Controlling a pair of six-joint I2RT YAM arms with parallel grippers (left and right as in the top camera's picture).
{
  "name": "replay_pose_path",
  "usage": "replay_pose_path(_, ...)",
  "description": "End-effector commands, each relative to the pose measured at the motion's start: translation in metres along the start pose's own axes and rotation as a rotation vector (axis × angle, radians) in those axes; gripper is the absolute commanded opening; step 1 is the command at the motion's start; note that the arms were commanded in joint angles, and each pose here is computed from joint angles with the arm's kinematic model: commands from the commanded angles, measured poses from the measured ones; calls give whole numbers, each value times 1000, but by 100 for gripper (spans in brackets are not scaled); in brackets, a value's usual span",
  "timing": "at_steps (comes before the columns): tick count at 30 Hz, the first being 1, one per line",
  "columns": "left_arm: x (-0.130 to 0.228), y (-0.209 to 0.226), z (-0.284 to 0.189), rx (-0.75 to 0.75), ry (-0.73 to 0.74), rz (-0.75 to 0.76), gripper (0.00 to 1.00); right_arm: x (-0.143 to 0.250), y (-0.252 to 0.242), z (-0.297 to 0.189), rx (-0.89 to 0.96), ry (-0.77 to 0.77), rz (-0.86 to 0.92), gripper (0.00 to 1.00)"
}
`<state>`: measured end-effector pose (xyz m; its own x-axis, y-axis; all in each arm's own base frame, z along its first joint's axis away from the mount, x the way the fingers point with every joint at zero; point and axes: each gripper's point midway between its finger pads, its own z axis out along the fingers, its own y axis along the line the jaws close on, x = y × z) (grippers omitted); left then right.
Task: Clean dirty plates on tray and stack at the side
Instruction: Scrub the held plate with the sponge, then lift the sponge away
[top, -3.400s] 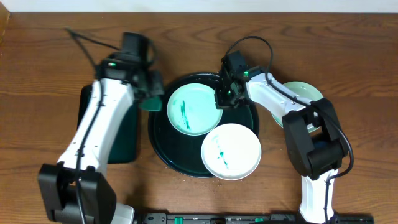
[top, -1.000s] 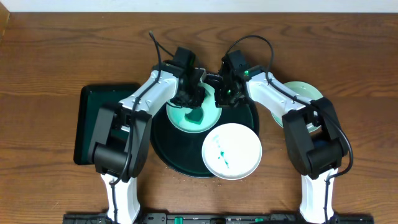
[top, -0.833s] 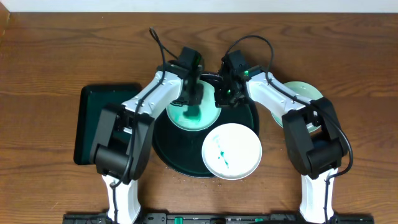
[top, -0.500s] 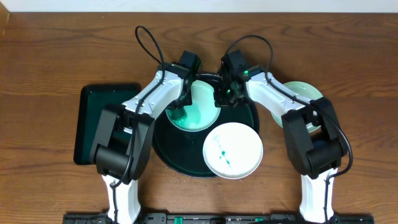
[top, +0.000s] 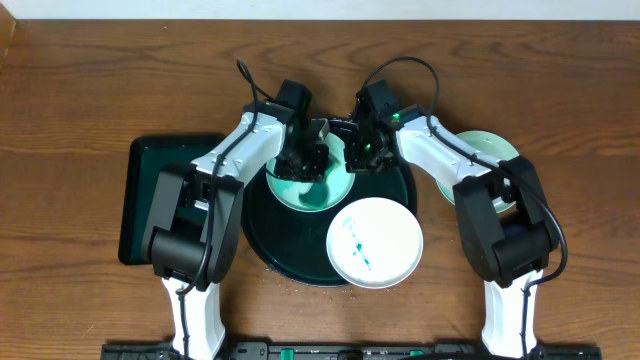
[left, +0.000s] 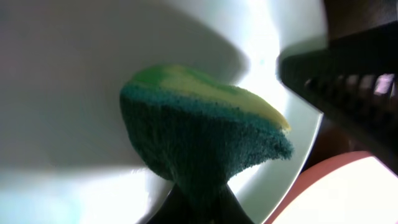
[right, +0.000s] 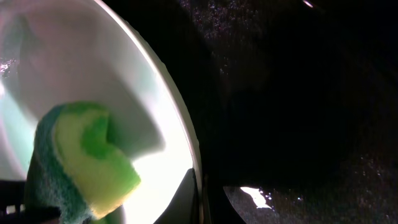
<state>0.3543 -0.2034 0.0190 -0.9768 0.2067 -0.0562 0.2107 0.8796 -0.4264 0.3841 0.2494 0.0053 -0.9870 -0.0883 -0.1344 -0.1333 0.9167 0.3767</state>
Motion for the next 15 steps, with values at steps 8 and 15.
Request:
replay_pose_path(8,-43,82,-14,-447,-229,-148,7,9,-4,9,24,36,4,1)
replay_pose_path(15,-22,125,-65,-745,-247,-278,7,9,-4,9,24,36,5,1)
